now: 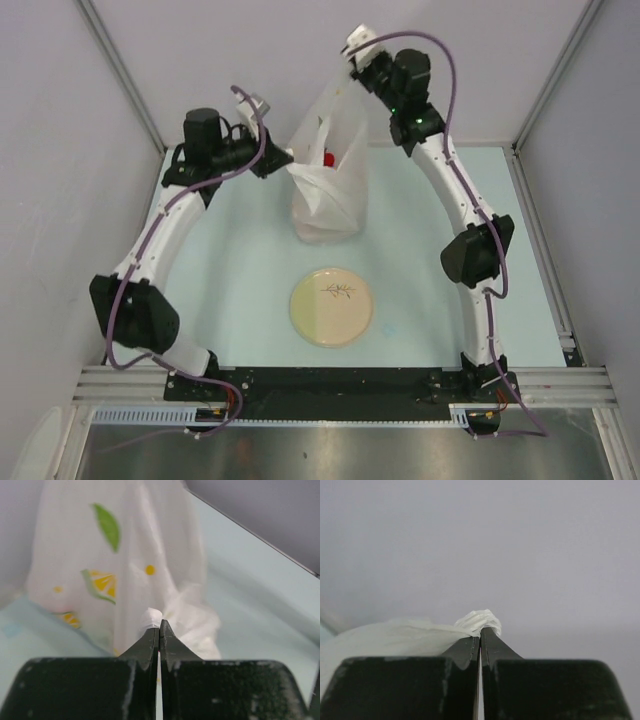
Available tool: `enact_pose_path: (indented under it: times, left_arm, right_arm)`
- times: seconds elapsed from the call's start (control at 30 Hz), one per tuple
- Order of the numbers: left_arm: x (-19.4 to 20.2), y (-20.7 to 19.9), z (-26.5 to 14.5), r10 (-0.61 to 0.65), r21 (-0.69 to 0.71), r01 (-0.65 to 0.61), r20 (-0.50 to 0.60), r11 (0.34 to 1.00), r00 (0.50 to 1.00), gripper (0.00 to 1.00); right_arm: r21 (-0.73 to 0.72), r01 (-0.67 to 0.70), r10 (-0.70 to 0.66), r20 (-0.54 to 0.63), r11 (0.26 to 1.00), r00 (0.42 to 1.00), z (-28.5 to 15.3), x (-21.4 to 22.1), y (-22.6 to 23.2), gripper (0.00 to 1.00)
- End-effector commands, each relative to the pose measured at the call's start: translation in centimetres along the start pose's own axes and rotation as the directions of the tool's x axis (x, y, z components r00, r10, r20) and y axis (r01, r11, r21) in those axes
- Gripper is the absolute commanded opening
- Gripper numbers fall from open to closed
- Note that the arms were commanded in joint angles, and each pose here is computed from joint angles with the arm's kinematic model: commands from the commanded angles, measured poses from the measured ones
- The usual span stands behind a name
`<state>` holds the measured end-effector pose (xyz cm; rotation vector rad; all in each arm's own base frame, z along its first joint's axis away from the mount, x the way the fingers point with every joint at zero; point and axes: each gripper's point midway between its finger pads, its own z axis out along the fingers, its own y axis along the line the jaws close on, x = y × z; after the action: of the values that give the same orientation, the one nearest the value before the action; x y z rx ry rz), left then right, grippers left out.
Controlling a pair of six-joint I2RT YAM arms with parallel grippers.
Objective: Take the fake fruits out of the plastic bag
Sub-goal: Adjust the plastic bag at the center of the board.
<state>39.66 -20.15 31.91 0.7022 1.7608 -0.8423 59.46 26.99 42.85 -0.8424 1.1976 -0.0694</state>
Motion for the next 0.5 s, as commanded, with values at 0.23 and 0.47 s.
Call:
enact_pose_path:
  times: [0.23,0.47]
  left_arm:
    - [-19.9,7.6,4.4,0.305,-0.147,-0.270,0.355,0.952,0.884,0.00]
    - [-15.9,0.1,5.5,0.332,0.088,-0.367,0.273,0.926,0.903,0.00]
  right_arm:
    - [0.557,-0.353,0.288,0.204,0.752,0.936,-5.0,-0.4,-17.9,0.00]
    - [0.593,-0.335,0.383,0.047,0.732,0.922,-11.8,3.4,-17.5,0.00]
